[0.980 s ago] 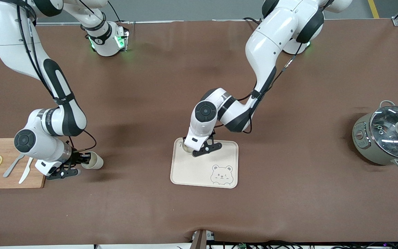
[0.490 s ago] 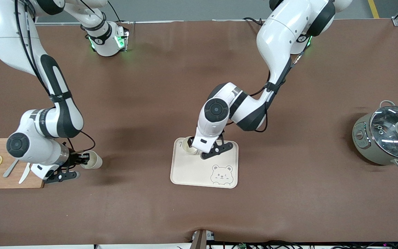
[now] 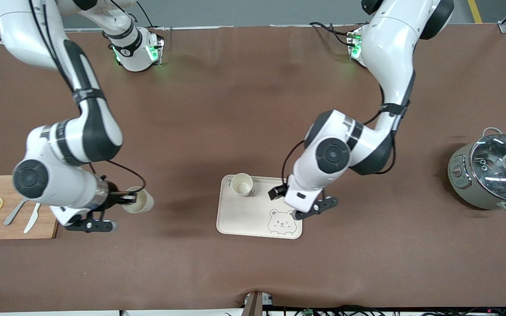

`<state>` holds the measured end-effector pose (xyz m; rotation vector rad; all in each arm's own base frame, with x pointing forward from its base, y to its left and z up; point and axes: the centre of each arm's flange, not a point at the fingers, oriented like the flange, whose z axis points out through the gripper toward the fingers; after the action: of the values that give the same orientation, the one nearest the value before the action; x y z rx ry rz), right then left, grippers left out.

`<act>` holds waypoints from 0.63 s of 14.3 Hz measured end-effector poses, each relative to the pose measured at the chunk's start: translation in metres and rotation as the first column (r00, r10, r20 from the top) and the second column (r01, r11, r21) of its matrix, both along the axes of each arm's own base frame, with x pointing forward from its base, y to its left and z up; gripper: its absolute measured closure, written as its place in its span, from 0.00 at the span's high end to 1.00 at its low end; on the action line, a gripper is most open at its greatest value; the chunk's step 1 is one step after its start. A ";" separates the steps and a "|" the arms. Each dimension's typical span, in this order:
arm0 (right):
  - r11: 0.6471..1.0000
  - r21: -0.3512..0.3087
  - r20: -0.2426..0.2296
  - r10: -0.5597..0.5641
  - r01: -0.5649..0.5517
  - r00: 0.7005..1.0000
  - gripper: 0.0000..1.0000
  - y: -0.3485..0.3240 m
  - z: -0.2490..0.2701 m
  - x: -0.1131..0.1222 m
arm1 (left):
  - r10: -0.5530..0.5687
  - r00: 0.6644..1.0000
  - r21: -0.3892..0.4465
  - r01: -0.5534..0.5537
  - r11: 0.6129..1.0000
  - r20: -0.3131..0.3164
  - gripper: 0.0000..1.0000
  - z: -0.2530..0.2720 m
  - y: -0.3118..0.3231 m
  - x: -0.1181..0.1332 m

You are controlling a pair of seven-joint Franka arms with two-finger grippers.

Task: Place white IKEA cup upright on tray with both arms
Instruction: 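Release the left gripper's cup on the tray while the right gripper grasps, then withdraw the left gripper while the right gripper carries its cup to the tray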

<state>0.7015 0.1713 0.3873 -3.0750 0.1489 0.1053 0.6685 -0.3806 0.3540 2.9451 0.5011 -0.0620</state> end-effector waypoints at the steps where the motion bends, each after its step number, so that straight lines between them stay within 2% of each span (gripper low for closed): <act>1: 0.999 0.004 0.006 -0.040 0.040 0.999 0.04 0.027 0.006 -0.005 | -0.020 1.000 0.012 0.019 1.000 0.009 1.00 0.000 0.008 0.004; 3: 0.993 0.017 0.029 -0.115 0.115 0.993 0.04 0.076 0.021 -0.015 | -0.051 0.998 0.089 0.047 0.995 0.038 1.00 -0.007 0.026 0.012; 5: 0.985 0.043 0.068 -0.169 0.166 0.983 0.04 0.114 0.034 -0.023 | -0.058 0.997 0.132 0.051 0.990 0.050 1.00 -0.011 0.041 0.019; 7: 0.977 0.067 0.093 -0.208 0.202 0.974 0.04 0.140 0.034 -0.028 | -0.053 0.997 0.136 0.044 0.990 0.061 1.00 -0.006 0.058 0.027; 9: 0.968 0.090 0.107 -0.245 0.236 0.964 0.04 0.159 0.026 -0.030 | -0.017 0.995 0.125 0.005 0.992 0.101 1.00 0.021 0.082 0.039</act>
<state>0.6712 0.3306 0.4138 -2.9481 0.4973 -0.0802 0.7072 -0.2984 0.3748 3.0531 0.4909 0.1229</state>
